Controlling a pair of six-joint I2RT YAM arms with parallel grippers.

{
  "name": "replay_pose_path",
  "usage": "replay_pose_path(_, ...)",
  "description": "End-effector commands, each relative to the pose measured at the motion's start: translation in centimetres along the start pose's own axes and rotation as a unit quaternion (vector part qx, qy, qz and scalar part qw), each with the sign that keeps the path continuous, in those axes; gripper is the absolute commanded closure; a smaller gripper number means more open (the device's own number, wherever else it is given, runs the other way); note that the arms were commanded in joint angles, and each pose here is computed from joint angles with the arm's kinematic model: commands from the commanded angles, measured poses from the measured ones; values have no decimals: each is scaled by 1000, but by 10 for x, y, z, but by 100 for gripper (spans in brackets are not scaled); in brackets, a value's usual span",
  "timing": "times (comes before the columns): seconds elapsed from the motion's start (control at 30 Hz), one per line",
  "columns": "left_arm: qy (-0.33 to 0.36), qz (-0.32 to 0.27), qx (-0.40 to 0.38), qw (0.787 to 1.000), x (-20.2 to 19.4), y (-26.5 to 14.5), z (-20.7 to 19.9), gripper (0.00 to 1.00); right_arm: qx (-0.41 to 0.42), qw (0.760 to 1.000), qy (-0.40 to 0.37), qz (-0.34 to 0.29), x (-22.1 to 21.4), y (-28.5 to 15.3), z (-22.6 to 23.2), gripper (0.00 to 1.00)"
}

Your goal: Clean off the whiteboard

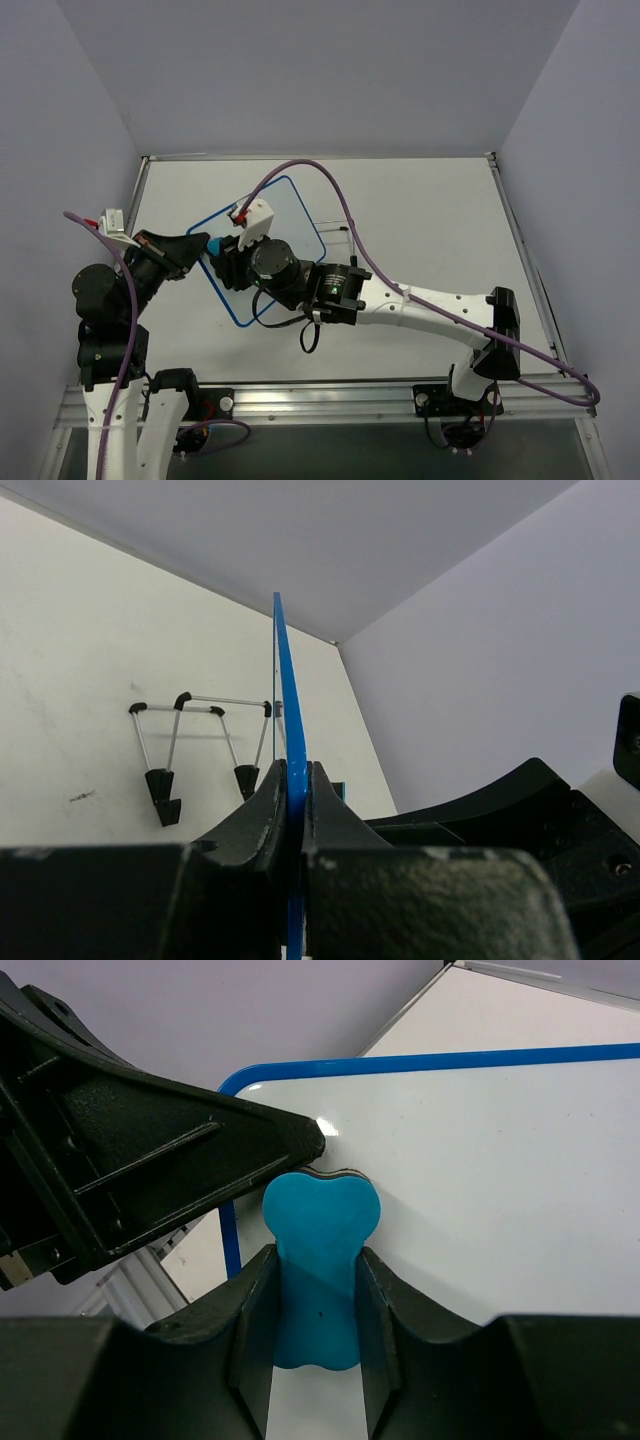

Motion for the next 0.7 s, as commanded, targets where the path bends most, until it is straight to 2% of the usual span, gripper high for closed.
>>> replay_pose_path(0.0, 34, -61, -218, 974, 35, -34, -78, 98, -24, 991, -52, 117, -58, 11, -19, 100)
replay_pose_path(0.17, 44, -65, -248, 966, 37, -38, -85, 98, -60, 991, -29, 113, -45, 16, -53, 100)
replay_pose_path(0.33, 41, -66, -256, 964, 35, -36, -83, 98, -85, 991, -24, 96, -30, 24, -54, 100)
replay_pose_path(0.67, 59, -63, -265, 960, 36, -39, -87, 98, -177, 981, -21, 70, -7, 38, -96, 100)
Point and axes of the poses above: each gripper's point midway between its finger pads, its own y axis out along the fingers, its own z axis along the line the jaws close on, x = y × z, the point moved 9 cm from there along -y, back along the fingers, and after that the axes turned 10 degrees about y, right-handed, at the moved point
